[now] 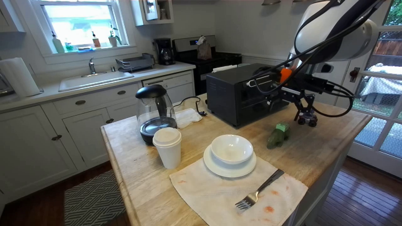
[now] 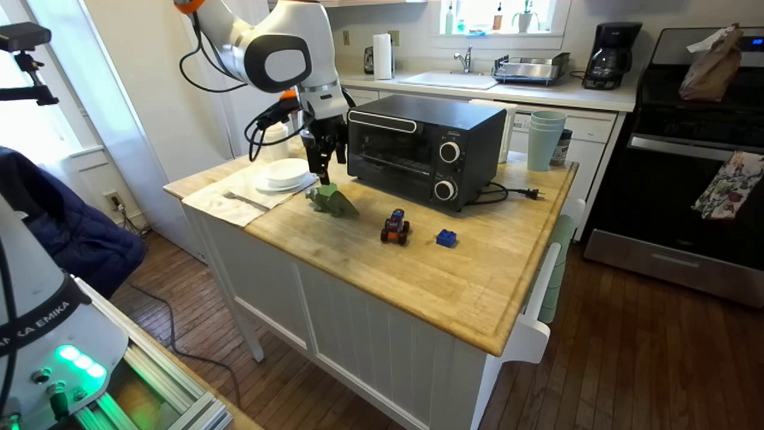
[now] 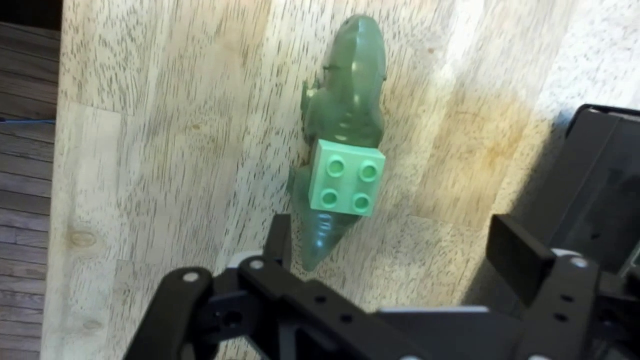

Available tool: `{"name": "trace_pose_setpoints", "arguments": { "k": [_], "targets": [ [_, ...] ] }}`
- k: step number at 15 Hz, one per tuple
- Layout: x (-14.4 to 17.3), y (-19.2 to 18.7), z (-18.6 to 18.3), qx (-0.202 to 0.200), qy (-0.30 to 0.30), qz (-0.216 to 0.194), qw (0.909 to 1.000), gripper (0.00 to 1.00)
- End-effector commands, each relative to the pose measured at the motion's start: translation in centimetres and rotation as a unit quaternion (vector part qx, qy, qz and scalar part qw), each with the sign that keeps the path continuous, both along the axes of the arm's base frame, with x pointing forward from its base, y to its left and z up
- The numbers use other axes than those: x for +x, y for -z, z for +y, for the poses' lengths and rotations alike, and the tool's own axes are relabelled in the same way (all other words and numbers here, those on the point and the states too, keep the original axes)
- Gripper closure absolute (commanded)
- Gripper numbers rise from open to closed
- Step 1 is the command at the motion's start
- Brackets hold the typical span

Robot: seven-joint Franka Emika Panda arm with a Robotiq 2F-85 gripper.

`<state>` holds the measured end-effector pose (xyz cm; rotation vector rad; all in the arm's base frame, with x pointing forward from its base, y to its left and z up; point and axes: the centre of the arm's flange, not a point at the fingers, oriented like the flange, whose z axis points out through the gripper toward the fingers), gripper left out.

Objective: Lift the green building block and put it on the dinosaur toy

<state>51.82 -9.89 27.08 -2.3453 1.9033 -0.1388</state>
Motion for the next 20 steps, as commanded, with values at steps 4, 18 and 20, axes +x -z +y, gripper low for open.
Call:
{"name": "trace_pose_setpoints", "arguments": {
  "k": [4, 18, 20],
  "targets": [
    [-1.0, -2.8, -0.3, 0.017, -0.078, -0.011, 0.9967, 0.00],
    [-2.3, -6.7, -1.3, 0.016, -0.209, -0.005, 0.9779, 0.00],
    [-2.7, -7.0, -1.6, 0.013, -0.227, 0.004, 0.9738, 0.00]
  ]
}}
